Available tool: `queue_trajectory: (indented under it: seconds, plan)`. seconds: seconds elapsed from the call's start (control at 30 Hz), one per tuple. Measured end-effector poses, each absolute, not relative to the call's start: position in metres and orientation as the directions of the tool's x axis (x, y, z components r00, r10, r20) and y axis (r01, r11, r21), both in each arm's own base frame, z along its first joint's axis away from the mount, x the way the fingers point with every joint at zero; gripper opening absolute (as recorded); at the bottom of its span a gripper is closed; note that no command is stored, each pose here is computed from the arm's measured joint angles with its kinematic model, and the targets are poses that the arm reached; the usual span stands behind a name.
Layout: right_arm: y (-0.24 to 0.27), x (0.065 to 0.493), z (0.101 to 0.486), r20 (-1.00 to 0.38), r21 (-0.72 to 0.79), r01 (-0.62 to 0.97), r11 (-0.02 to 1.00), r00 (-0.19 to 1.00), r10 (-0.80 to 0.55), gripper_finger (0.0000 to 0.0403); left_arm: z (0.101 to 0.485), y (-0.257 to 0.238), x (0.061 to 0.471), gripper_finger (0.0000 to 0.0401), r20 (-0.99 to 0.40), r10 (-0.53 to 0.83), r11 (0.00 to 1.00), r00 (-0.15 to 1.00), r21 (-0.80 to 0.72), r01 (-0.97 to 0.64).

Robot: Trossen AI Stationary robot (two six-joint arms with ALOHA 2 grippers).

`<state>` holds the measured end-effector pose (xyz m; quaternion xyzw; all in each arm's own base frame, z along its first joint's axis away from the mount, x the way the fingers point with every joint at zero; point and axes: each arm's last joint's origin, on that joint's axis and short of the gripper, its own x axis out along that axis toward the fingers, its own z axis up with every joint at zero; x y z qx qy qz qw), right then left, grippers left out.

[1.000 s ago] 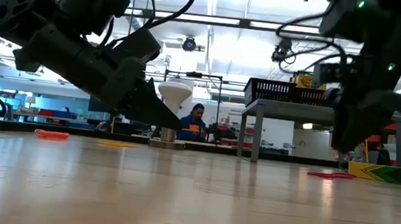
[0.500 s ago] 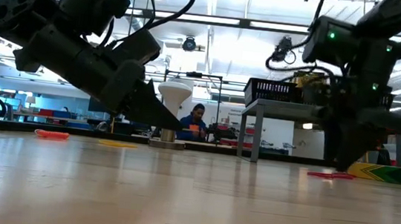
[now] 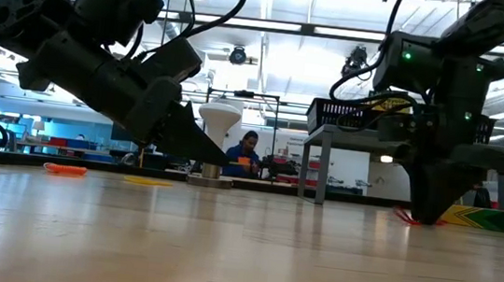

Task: Pick & Place Office Desk Supplies
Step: Put the red rubberband into the right black basket on the shelf

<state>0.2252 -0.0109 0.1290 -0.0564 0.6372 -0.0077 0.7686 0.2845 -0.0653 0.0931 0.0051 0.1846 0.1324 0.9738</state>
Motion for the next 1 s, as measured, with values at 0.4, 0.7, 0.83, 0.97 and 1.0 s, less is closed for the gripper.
queue_trajectory:
  seconds: [0.4,0.7,0.83,0.97,1.0]
  plan:
    - [-0.006,0.227,0.144,-0.974,-0.114,-0.057,0.992,0.201,-0.100,0.0011,0.093,-0.065,0.284,0.0063,-0.361,0.260,0.965,0.896,0.060,-0.256]
    - [0.010,0.213,0.189,-0.966,-0.172,-0.036,0.984,0.204,-0.162,0.0003,0.092,-0.065,0.284,0.0063,-0.370,0.261,0.965,0.892,0.062,-0.256]
    - [0.015,0.201,0.219,-0.960,-0.198,0.030,0.980,0.198,-0.200,0.0002,0.092,-0.065,0.284,0.0063,-0.371,0.261,0.965,0.891,0.062,-0.256]
    - [0.016,0.187,0.258,-0.931,-0.292,0.120,0.949,0.191,-0.311,0.0001,0.092,-0.065,0.284,0.0063,-0.371,0.261,0.965,0.891,0.062,-0.256]
    - [0.016,0.184,0.269,-0.917,-0.325,0.144,0.935,0.195,-0.348,0.0001,0.092,-0.065,0.284,0.0063,-0.371,0.261,0.965,0.891,0.062,-0.256]
